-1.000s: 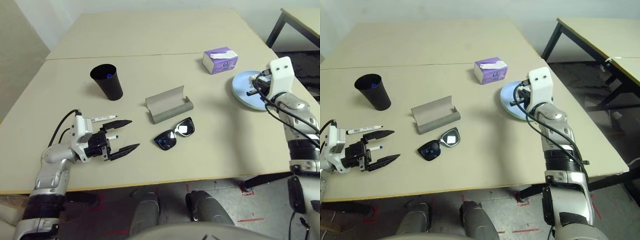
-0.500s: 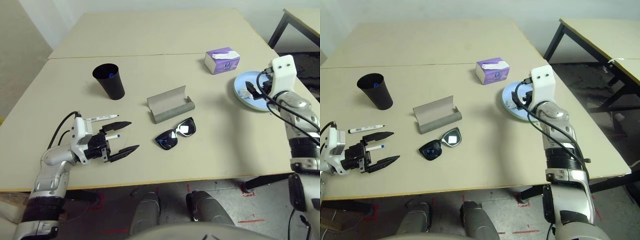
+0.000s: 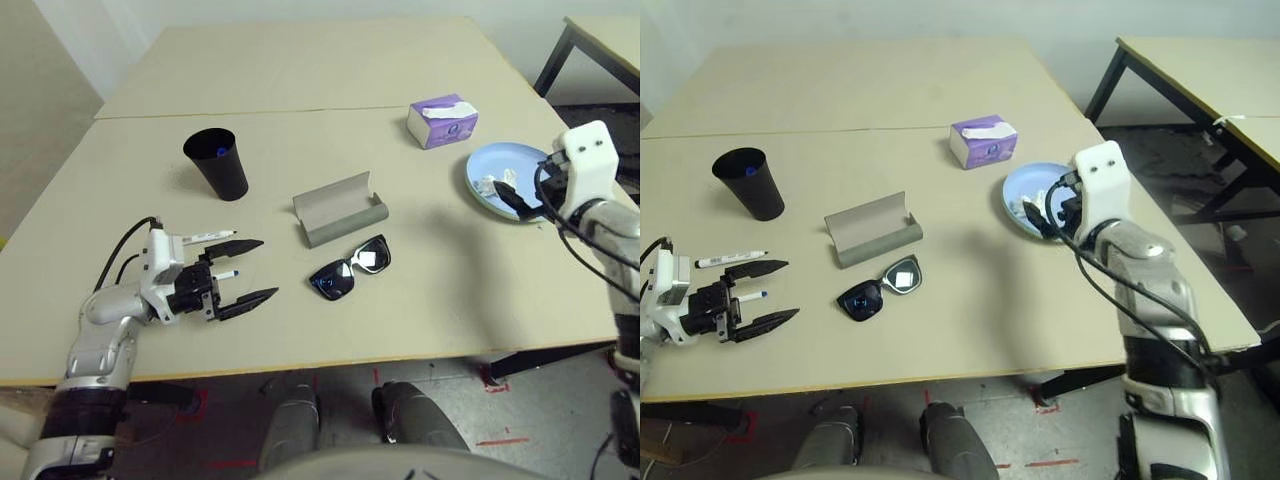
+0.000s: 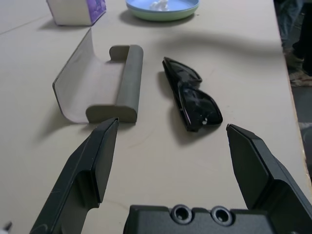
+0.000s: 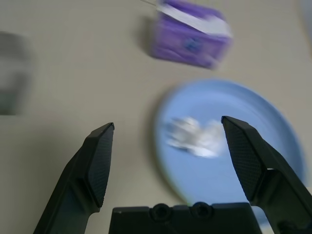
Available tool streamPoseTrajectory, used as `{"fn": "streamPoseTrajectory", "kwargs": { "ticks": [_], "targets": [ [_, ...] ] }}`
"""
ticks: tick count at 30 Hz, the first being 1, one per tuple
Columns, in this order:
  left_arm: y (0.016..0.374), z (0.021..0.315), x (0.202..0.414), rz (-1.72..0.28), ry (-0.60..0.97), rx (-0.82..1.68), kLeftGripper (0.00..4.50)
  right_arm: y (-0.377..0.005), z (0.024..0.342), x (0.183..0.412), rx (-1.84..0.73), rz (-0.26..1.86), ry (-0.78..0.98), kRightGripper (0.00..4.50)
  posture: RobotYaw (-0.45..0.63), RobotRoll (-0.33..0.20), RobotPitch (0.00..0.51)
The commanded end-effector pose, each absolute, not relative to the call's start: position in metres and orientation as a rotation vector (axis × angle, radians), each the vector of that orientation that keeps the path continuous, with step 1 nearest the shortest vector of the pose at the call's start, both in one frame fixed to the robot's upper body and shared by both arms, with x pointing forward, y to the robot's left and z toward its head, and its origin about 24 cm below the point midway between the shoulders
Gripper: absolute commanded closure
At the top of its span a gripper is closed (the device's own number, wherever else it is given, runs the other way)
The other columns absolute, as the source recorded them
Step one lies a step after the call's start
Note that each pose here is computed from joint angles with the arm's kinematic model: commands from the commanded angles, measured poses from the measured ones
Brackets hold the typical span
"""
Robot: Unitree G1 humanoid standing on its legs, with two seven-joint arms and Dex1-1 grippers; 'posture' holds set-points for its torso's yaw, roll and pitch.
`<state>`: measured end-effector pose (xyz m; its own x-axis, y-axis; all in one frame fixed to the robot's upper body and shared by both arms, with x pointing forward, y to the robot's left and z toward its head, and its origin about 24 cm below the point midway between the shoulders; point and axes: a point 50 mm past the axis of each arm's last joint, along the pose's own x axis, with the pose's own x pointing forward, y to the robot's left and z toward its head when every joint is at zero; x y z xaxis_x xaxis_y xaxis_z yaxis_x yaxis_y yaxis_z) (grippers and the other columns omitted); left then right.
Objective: Organize and tidy the items on the table.
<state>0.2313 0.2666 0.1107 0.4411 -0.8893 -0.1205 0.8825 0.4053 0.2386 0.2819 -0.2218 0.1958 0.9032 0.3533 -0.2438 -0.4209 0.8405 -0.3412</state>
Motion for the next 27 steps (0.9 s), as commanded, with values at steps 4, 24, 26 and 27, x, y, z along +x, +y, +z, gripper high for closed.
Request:
{"fn": "streamPoseTrajectory", "kwargs": {
  "ticks": [4, 24, 26, 27],
  "targets": [
    [0.28, 0.108, 0.228, -1.131, 0.027, 0.3, 0.0, -0.165, 0.213, 0.261, -0.612, 0.755, 0.29, 0.01, -0.08, 0.0, 0.122],
    [0.277, 0.104, 0.221, -1.07, 0.013, 0.292, 0.0, -0.038, 0.171, 0.266, -1.174, 1.43, 0.259, 0.01, -0.03, 0.0, 0.127],
    [0.277, 0.104, 0.221, -1.066, 0.012, 0.289, 0.0, -0.039, 0.165, 0.268, -1.174, 1.43, 0.284, 0.01, -0.03, 0.0, 0.127],
    [0.277, 0.104, 0.221, -1.065, 0.012, 0.288, 0.0, -0.039, 0.163, 0.269, -1.169, 1.428, 0.294, 0.01, -0.03, 0.0, 0.127]
  ]
}}
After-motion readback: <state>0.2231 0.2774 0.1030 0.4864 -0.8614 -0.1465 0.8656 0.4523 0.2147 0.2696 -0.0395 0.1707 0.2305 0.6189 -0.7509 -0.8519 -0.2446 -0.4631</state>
